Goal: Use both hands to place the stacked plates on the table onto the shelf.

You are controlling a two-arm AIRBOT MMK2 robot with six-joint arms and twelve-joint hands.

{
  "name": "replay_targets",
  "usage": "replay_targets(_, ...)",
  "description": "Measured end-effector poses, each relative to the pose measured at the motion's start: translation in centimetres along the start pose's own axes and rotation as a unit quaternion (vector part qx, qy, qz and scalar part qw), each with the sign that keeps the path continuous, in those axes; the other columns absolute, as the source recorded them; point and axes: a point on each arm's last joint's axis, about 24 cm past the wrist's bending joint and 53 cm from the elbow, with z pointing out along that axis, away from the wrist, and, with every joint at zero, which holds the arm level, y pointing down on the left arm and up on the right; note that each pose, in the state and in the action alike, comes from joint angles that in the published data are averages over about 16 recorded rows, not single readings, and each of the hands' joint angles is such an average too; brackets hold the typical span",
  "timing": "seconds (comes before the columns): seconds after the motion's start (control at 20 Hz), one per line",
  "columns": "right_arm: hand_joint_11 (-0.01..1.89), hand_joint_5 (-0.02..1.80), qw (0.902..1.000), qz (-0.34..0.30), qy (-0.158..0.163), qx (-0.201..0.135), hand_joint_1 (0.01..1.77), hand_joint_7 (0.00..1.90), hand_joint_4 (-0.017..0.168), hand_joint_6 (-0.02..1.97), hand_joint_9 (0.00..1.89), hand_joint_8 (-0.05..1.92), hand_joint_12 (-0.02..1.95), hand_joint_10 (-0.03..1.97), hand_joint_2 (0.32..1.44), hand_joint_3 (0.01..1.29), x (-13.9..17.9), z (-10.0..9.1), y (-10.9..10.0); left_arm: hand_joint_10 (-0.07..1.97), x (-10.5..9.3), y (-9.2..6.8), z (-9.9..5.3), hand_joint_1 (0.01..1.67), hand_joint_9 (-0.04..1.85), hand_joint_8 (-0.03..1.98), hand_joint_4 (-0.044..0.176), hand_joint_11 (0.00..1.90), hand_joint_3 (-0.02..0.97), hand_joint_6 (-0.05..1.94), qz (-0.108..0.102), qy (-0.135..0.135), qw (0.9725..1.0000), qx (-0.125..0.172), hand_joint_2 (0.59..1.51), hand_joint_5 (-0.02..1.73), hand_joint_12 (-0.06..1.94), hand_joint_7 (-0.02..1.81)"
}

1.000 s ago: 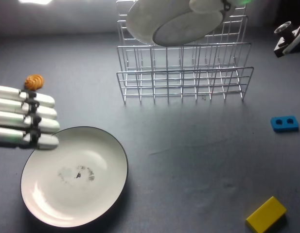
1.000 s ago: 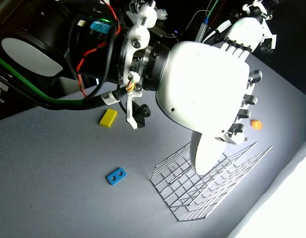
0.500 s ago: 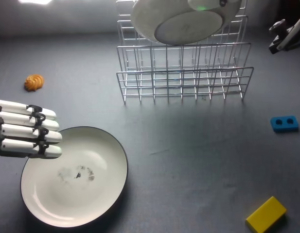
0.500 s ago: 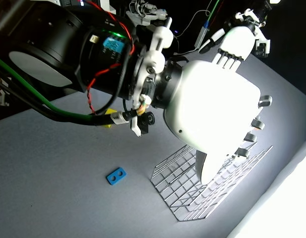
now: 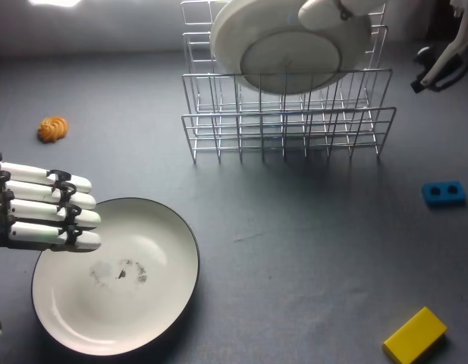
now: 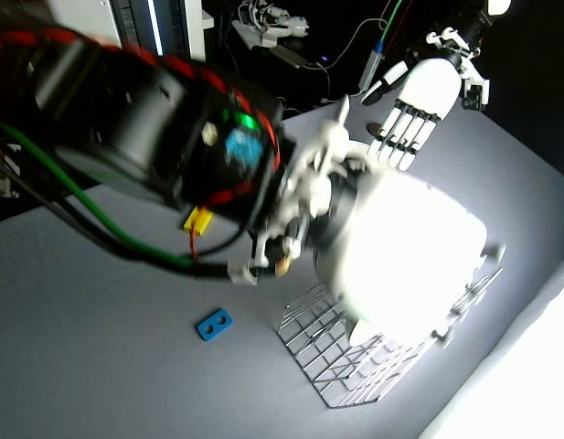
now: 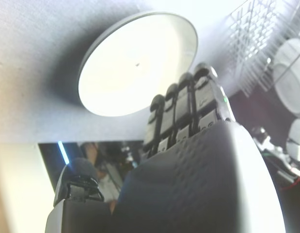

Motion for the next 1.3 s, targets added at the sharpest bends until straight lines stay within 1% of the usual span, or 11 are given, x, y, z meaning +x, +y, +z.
replay_targets(0.2, 0.76, 0.95, 0.9998, 0.007, -0.001, 0.019, 1.22, 1.05, 0.021, 0.89, 1.2, 0.86, 0.97, 0.0, 1.03, 0.01, -0.1, 0.7, -1.7, 0.01, 0.6, 0.5, 0.4, 0.02, 0.02, 0.0, 0.0, 0.02, 0.008, 0.01, -0.009, 0.005, 0.9999, -0.011, 1.146, 0.07, 0.01, 0.04)
replay_targets(0.4, 0.72, 0.93, 0.9996, 0.005, -0.002, 0.028, 1.21, 1.03, 0.012, 0.88, 1.15, 0.65, 0.93, 0.0, 1.04, 0.01, -0.1, 1.1, -2.7, 0.01, 1.2, 1.3, 0.9, 0.02, 0.02, 0.0, 0.0, 0.02, 0.008, 0.01, -0.022, 0.007, 0.9994, -0.026, 1.147, 0.06, 0.01, 0.03)
replay_targets(0.7, 0.65, 0.9, 0.9995, 0.001, -0.004, 0.032, 1.16, 0.98, 0.003, 0.58, 1.02, 0.33, 0.84, 0.01, 1.05, 0.01, -0.1, 1.4, -3.4, 0.01, 1.8, 2.5, 1.5, 0.02, 0.01, 0.0, 0.0, 0.02, 0.008, 0.01, -0.043, 0.006, 0.9976, -0.053, 1.149, 0.06, 0.01, 0.03)
replay_targets(0.85, 0.59, 0.88, 0.9995, 0.0, -0.005, 0.032, 1.12, 0.94, -0.002, 0.41, 0.95, 0.17, 0.82, 0.01, 1.05, 0.01, -0.1, 1.4, -3.5, 0.0, 2.1, 3.3, 1.7, 0.02, 0.02, 0.0, -0.001, 0.02, 0.008, 0.01, -0.054, 0.005, 0.9962, -0.069, 1.151, 0.06, 0.01, 0.03)
replay_targets(1.0, 0.53, 0.86, 0.9995, 0.0, -0.005, 0.031, 1.09, 0.91, -0.005, 0.25, 0.89, 0.02, 0.8, 0.02, 1.04, 0.01, 0.0, 1.2, -3.4, 0.01, 2.4, 4.1, 1.7, 0.02, 0.02, 0.0, 0.0, 0.02, 0.008, 0.01, -0.065, 0.006, 0.9941, -0.087, 1.152, 0.07, 0.01, 0.02)
replay_targets(1.2, 0.44, 0.82, 0.9997, -0.003, -0.008, 0.022, 1.04, 0.85, -0.002, 0.04, 0.82, 0.02, 0.82, 0.02, 1.03, 0.01, -0.1, 1.0, -2.8, 0.01, 3.2, 5.1, 1.5, 0.02, 0.02, -0.01, 0.0, 0.02, 0.008, 0.01, -0.08, 0.011, 0.9906, -0.11, 1.153, 0.07, 0.01, 0.02)
replay_targets(1.3, 0.4, 0.8, 0.9998, -0.01, -0.01, 0.013, 1.03, 0.83, -0.002, 0.02, 0.79, 0.01, 0.84, 0.02, 1.02, 0.01, -0.1, 0.7, -2.1, 0.01, 3.7, 5.5, 1.3, 0.02, 0.02, -0.01, -0.001, 0.02, 0.008, 0.01, -0.089, 0.015, 0.9886, -0.121, 1.154, 0.08, 0.01, 0.02)
